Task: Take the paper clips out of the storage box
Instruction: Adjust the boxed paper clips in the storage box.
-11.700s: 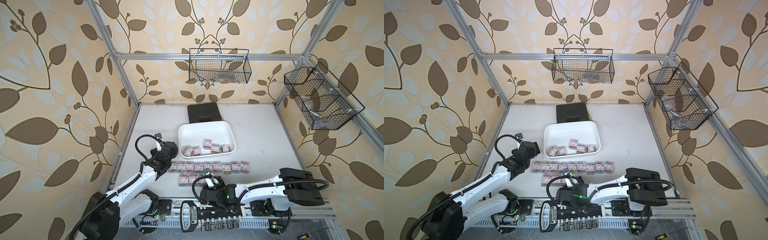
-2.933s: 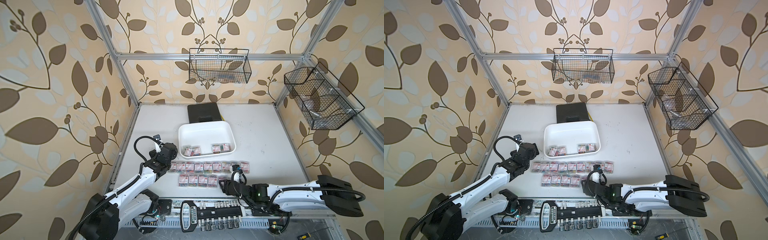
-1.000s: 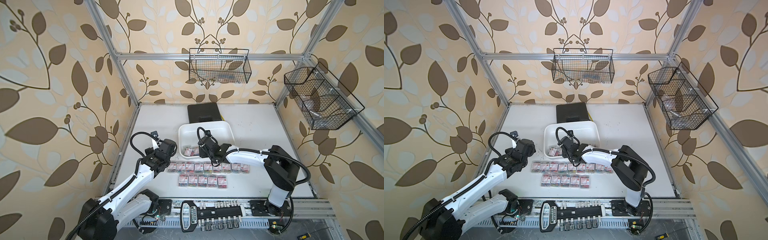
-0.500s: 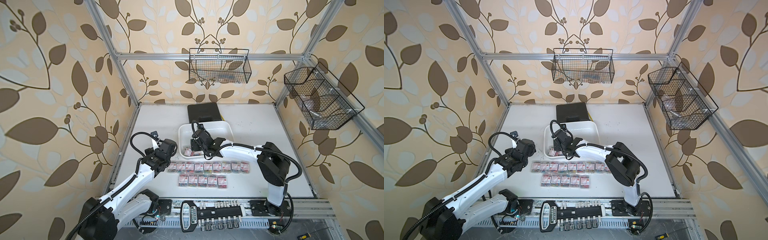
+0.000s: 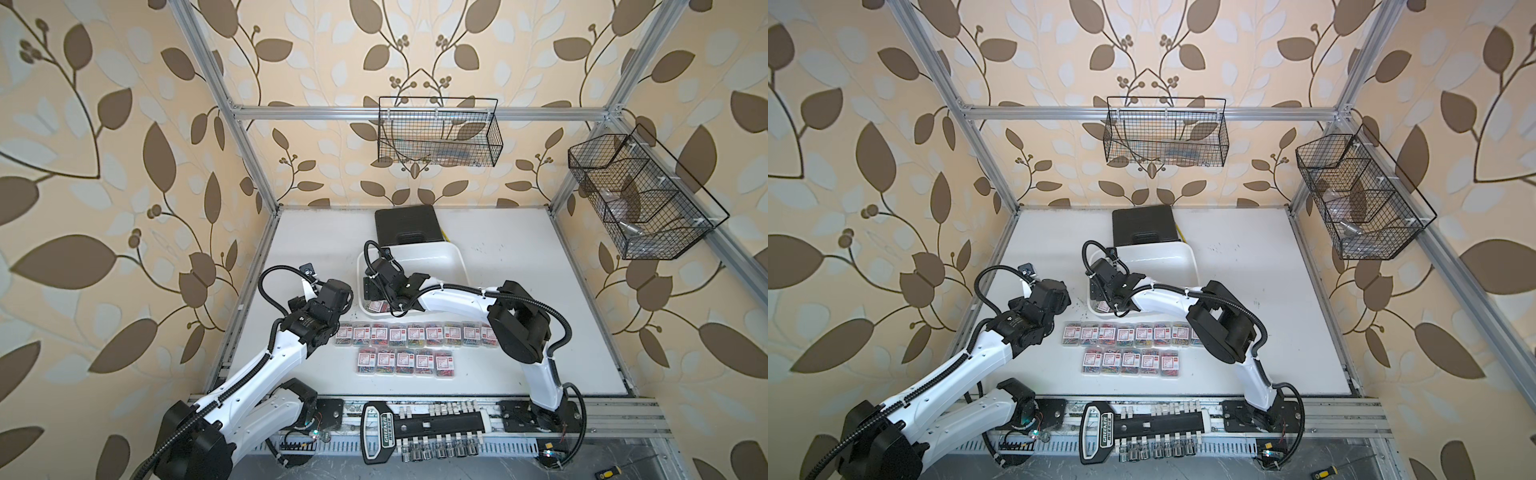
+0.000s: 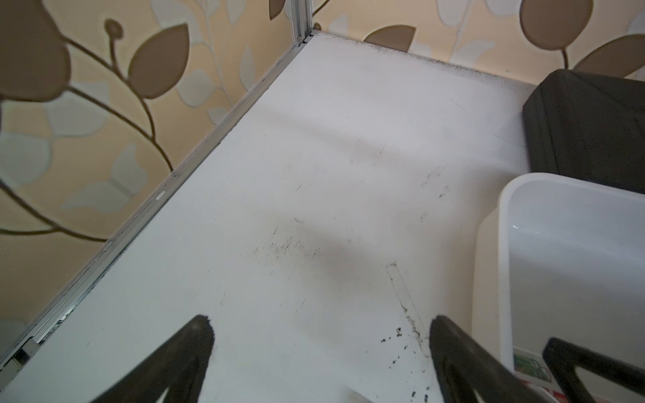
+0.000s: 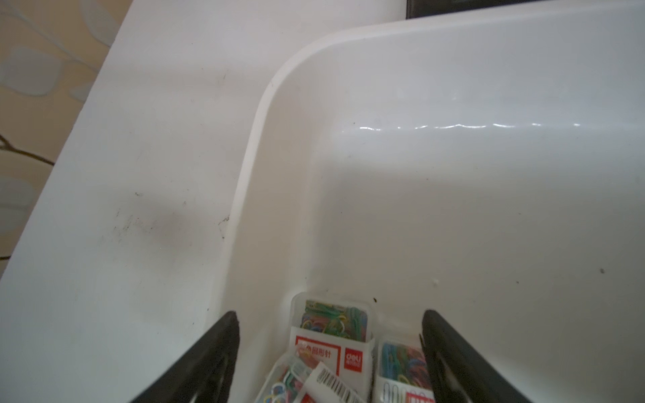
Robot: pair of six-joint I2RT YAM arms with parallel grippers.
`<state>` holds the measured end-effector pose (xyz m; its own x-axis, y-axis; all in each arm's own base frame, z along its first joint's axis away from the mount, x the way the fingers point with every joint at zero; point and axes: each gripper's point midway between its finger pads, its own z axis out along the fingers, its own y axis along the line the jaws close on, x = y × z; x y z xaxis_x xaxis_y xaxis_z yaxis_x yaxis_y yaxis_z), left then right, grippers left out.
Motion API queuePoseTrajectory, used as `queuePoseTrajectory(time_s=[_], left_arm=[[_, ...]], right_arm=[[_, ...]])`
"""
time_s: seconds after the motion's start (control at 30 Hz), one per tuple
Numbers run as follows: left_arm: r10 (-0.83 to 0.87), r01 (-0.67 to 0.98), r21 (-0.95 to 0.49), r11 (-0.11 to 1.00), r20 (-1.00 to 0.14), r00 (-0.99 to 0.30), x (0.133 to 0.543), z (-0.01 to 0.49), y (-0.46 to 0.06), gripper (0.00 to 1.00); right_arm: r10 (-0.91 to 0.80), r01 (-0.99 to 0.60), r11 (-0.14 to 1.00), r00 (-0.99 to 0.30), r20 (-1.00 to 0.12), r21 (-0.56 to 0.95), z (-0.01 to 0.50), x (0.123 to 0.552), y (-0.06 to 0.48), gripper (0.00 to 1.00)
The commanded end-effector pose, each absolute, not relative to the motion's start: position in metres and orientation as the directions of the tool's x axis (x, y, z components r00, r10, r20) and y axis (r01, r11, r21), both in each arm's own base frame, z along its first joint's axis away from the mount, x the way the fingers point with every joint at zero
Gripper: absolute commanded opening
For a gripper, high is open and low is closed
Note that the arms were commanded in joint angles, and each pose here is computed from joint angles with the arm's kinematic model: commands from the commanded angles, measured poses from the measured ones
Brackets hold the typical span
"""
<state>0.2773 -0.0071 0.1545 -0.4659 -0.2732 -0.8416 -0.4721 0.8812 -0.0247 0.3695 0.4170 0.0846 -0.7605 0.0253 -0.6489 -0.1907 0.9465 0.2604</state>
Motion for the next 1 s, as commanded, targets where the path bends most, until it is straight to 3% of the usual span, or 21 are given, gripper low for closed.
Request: queuePoseTrajectory(time_s=[0.0, 0.5, 0.97], left_arm=[[-0.283, -0.500, -0.034, 0.865, -0.857, -0.431, 0.275, 0.160, -0.001, 0.99], [-0.283, -0.505, -0.032, 0.863, -0.858, -0.429, 0.275, 0.160, -0.001, 0.99], [-0.281, -0.511, -0.026, 0.859, -0.859, -0.428, 0.275, 0.160, 0.000, 0.99]], right_arm=[[0.010, -0.174, 0.959, -0.771, -0.637, 0.225, 0.076, 0.370, 0.420, 0.83], [-0.087, -0.198, 0.974, -0.775, -0.626, 0.110, 0.059, 0.353, 0.415, 0.84], [-0.113, -0.214, 0.970, -0.819, -0.563, 0.117, 0.039, 0.341, 0.398, 0.85]])
